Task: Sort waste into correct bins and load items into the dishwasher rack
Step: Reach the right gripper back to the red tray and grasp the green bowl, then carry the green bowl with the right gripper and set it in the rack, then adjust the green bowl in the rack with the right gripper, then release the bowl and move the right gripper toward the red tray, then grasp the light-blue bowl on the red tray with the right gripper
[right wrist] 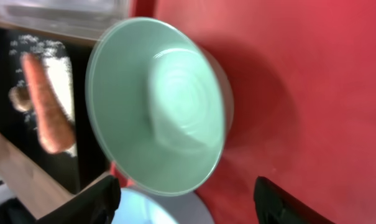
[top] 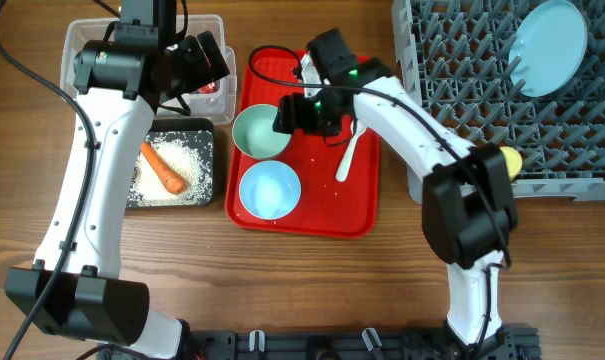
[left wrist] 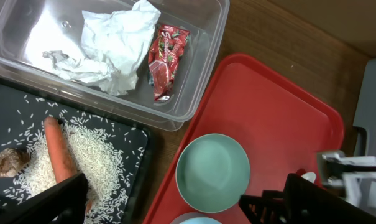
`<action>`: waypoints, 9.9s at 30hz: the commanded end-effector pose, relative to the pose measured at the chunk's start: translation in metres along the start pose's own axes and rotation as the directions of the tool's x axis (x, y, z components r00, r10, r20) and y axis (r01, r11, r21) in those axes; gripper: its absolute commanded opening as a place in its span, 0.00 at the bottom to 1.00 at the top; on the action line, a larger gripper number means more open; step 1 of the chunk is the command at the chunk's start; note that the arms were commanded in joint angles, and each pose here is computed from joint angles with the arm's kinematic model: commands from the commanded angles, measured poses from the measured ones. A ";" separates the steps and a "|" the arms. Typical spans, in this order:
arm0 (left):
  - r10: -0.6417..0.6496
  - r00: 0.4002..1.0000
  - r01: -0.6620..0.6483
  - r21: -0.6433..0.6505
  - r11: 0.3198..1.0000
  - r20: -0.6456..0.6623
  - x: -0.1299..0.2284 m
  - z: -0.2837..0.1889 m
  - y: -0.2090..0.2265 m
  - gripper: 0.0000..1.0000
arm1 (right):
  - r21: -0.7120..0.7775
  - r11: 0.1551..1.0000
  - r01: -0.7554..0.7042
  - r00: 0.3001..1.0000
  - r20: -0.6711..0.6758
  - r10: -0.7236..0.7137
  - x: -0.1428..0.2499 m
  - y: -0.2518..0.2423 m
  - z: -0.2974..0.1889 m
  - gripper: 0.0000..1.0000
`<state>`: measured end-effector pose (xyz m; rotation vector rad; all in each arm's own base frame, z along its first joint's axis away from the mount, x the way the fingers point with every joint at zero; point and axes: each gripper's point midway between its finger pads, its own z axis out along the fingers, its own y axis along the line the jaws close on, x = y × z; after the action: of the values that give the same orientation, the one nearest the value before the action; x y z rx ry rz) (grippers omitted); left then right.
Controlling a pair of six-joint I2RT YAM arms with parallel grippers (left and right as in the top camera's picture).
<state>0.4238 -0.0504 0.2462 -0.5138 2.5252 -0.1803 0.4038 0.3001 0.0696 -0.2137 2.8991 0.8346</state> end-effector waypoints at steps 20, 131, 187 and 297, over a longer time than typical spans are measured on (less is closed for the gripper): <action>-0.002 1.000 0.002 -0.004 1.000 0.022 -0.006 -0.004 0.001 1.00 | 0.032 0.977 -0.209 0.978 0.029 0.208 -0.023 -0.056 0.003 0.04; -0.002 1.000 0.002 -0.004 1.000 0.022 -0.006 -0.004 0.001 1.00 | 0.388 0.794 -0.469 0.676 0.736 0.040 -0.113 -0.200 -0.285 0.99; -0.002 1.000 0.002 -0.004 1.000 0.022 -0.006 -0.004 0.001 1.00 | 0.209 0.586 -0.783 0.493 0.783 0.379 -0.098 -0.356 -0.236 0.06; -0.002 1.000 0.002 -0.004 1.000 0.022 -0.006 -0.004 0.001 1.00 | -0.021 0.992 0.126 0.988 0.087 -0.124 -0.009 -0.011 -0.069 0.70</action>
<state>0.4239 -0.0504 0.2462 -0.5139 2.5248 -0.1800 0.4503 0.2191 0.1453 -0.4441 2.6162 0.4879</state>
